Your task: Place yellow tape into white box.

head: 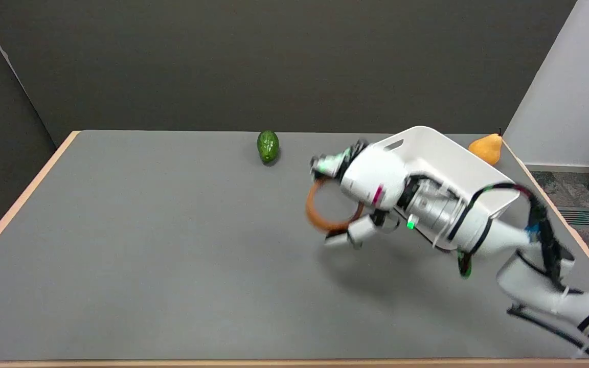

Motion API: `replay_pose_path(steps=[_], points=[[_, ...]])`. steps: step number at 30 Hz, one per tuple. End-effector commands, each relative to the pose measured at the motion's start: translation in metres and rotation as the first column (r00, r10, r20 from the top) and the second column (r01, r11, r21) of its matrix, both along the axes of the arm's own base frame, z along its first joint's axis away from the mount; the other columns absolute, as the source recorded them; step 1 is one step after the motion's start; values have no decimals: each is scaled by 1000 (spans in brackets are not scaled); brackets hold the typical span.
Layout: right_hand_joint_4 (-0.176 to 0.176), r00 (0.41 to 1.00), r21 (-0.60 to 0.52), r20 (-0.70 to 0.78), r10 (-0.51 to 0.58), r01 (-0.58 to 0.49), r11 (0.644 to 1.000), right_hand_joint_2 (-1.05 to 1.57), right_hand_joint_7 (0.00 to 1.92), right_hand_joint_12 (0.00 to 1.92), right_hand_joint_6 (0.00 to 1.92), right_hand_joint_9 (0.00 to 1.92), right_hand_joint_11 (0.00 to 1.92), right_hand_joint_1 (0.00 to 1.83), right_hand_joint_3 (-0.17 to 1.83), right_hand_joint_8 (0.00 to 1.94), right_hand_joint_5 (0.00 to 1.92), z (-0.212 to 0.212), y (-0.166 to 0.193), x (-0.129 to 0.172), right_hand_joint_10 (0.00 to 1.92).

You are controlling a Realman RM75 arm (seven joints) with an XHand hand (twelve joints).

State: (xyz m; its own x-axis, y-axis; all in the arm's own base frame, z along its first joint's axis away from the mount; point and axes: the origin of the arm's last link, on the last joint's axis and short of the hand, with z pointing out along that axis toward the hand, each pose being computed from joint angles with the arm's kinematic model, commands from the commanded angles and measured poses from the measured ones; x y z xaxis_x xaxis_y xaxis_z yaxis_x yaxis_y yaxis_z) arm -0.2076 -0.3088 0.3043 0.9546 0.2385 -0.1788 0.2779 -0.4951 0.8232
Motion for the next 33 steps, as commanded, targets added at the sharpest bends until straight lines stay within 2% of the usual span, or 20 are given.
replay_pose_path(steps=[1,6,12,13,16,18,21,26,28,33], points=[[-93,953,-413,-127,275,-303,859,1005,910,1921,1579,885,956,1186,485,1268,628,112,-53,127,1469],[-105,969,-563,-133,209,-247,789,981,927,1921,1561,884,956,1195,520,1275,636,163,-73,128,1481],[-99,996,-728,-88,33,-87,680,981,925,1921,1563,886,957,1193,522,1275,638,228,-75,86,1479],[-99,997,-735,-80,15,-69,674,980,925,1921,1563,885,958,1193,523,1275,638,231,-73,80,1479],[-102,996,-731,-69,-52,-15,682,977,928,1921,1559,886,957,1195,528,1277,639,227,-57,50,1478],[-107,993,-712,-65,-99,24,701,971,931,1921,1553,885,957,1197,537,1283,639,214,-43,27,1479],[-109,991,-691,-47,-128,60,721,972,931,1921,1548,883,955,1197,537,1289,638,198,-32,8,1476],[-109,985,-694,13,-170,131,708,972,929,1921,1544,881,953,1197,538,1299,637,192,-17,-22,1470],[-109,985,-688,17,-173,137,712,971,929,1921,1544,881,954,1196,541,1300,638,189,-11,-25,1470],[-106,991,-651,8,-135,107,752,967,930,1921,1544,884,965,1196,548,1300,641,167,2,-15,1462]])
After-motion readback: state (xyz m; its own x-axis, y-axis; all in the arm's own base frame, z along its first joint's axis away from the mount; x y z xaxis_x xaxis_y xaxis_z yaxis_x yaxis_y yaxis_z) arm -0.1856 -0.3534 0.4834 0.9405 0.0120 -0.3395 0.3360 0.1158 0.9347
